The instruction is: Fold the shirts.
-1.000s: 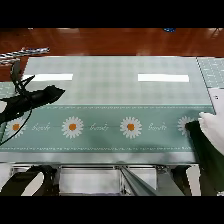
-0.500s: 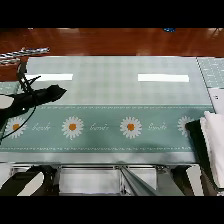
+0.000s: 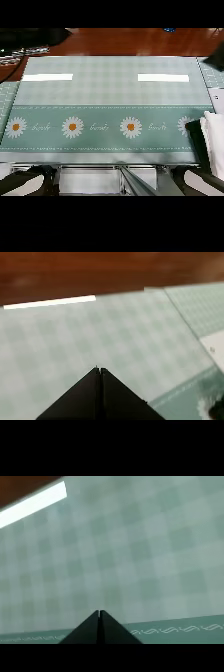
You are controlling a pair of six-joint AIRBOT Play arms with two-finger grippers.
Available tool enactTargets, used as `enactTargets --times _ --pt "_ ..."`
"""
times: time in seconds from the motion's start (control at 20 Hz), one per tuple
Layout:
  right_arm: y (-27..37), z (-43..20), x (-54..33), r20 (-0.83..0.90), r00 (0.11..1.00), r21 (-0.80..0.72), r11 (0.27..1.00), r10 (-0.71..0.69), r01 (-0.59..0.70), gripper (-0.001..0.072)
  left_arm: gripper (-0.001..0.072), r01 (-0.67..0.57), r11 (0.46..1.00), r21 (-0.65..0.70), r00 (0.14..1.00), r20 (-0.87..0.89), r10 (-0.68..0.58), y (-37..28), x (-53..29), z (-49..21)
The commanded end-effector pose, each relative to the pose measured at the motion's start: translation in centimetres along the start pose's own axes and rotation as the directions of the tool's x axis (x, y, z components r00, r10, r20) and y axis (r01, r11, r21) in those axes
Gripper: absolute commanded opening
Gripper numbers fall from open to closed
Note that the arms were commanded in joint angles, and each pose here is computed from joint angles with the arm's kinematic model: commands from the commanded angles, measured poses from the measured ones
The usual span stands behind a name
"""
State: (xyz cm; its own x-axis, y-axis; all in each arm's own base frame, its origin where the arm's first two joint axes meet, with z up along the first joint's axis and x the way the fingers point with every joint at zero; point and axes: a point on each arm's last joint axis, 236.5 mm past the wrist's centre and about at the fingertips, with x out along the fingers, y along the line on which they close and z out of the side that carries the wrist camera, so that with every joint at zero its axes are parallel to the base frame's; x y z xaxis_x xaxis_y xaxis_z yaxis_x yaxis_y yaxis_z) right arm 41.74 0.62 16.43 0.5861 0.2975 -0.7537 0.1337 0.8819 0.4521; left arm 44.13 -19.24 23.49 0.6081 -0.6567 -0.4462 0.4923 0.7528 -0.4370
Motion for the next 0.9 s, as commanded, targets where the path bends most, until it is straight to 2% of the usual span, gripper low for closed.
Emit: enactTargets --times 0.0,0.05,0.1,0.2,0.35,0.45,0.85 --pt "2.1 -5.0 8.6 -0.16 0.95 -0.333 0.921 -0.267 0.203 0.0022 0.0019 -0.331 0.939 0.089 0.873 -0.35 0.341 6.9 1.0 -8.3" --pt "0.5 -6.4 9.9 -0.208 0.91 -0.39 0.883 -0.36 0.26 0.0021 0.0019 -0.449 0.891 0.069 0.796 -0.423 0.434 10.5 0.4 -11.6" --pt "-0.7 -7.6 10.8 -0.248 0.874 -0.424 0.858 -0.417 0.289 0.0022 0.0019 -0.485 0.873 0.043 0.757 -0.479 0.444 12.2 0.2 -14.2" --pt "-1.9 -9.5 12.5 -0.328 0.828 -0.43 0.853 -0.454 0.297 0.0022 0.0019 -0.506 0.863 -0.001 0.723 -0.546 0.423 13.9 0.1 -17.8" --pt "-2.1 -11.1 14.0 -0.394 0.806 -0.385 0.876 -0.441 0.291 0.0022 0.0019 -0.519 0.855 -0.016 0.719 -0.55 0.426 14.7 0.0 -18.4" --pt "-1.6 -10.6 14.6 -0.37 0.829 -0.369 0.885 -0.42 0.283 0.0022 0.0019 -0.518 0.855 -0.016 0.721 -0.546 0.427 14.7 0.1 -18.3" --pt "-1.5 -10.6 14.6 -0.371 0.83 -0.368 0.887 -0.417 0.281 0.0022 0.002 -0.518 0.855 -0.016 0.721 -0.546 0.427 14.8 0.1 -18.3"
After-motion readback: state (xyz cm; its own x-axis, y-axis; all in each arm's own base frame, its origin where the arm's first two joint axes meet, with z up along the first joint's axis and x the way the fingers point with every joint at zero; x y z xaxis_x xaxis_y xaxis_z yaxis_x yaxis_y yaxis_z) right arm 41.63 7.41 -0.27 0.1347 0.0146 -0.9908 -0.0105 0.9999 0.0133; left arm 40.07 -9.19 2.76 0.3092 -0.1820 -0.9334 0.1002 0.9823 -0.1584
